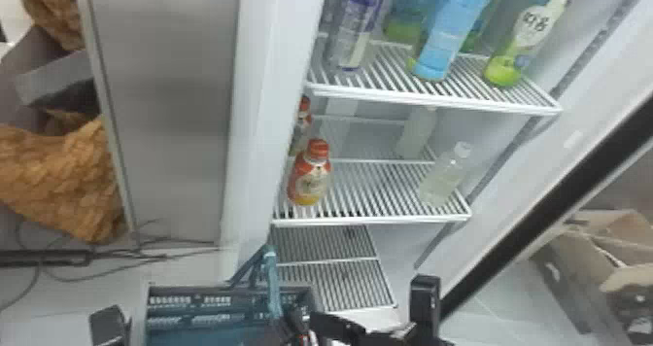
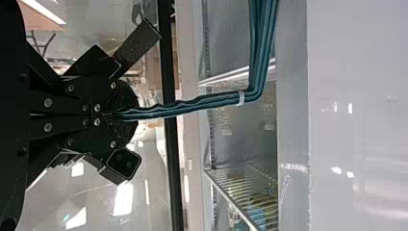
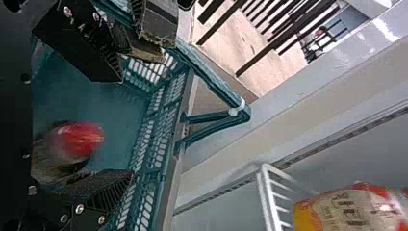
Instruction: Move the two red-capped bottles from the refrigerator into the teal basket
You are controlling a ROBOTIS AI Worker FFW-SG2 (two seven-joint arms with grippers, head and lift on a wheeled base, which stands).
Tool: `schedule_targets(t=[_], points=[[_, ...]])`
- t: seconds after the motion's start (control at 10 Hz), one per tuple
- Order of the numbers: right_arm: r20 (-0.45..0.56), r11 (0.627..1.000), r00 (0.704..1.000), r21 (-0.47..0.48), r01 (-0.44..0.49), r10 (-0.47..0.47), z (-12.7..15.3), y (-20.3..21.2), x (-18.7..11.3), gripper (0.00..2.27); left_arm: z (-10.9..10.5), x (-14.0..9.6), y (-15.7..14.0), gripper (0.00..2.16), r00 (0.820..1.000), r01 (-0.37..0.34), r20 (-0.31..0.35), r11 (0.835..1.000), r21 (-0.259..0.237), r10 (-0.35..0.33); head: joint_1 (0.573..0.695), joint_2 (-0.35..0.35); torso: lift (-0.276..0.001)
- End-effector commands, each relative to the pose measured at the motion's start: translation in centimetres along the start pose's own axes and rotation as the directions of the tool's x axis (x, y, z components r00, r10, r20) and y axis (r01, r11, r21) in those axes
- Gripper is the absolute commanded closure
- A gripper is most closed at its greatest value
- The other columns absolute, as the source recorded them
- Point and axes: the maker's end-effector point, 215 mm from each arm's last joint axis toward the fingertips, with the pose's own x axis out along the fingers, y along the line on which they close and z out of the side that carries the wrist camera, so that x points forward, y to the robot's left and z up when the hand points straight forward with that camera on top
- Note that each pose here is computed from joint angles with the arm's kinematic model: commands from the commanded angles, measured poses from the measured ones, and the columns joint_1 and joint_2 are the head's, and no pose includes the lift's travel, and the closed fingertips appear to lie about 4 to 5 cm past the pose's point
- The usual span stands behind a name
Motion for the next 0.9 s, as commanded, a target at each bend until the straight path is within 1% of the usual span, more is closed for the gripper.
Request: schedule_targets(t=[0.0,0.2,0.4,0.8], points=[[0.061,0.997,0.998,-0.067,0.026,-0.022,2.0,-0.7,-0.3,0.23,-0.1,-0.1,0.1,1.14,1.0,-0.001,0.0,1.0,-0.003,0.001,0.695,-0.35,-0.228],[0.126,0.988,0.991,-0.144,0.062,-0.044,4.3,-1.3,-0.9,0.23,0.0,0.0,0.0,1.14,1.0,0.0,0.0,1.0,-0.001,0.0,0.695,-0.35,-0.228],[0.2,0.968,0.977,-0.22,0.116,-0.072,6.7,-2.1,-1.9,0.23,0.0,0.0,0.0,1.14,1.0,0.0,0.0,1.0,-0.001,0.0,0.695,-0.35,-0.228],[0.305,0.936,0.948,-0.297,0.188,-0.094,9.8,-2.8,-3.7,0.23,0.0,0.1,-0.1,1.14,1.0,0.002,-0.002,1.0,0.0,-0.002,0.695,-0.35,-0.228]])
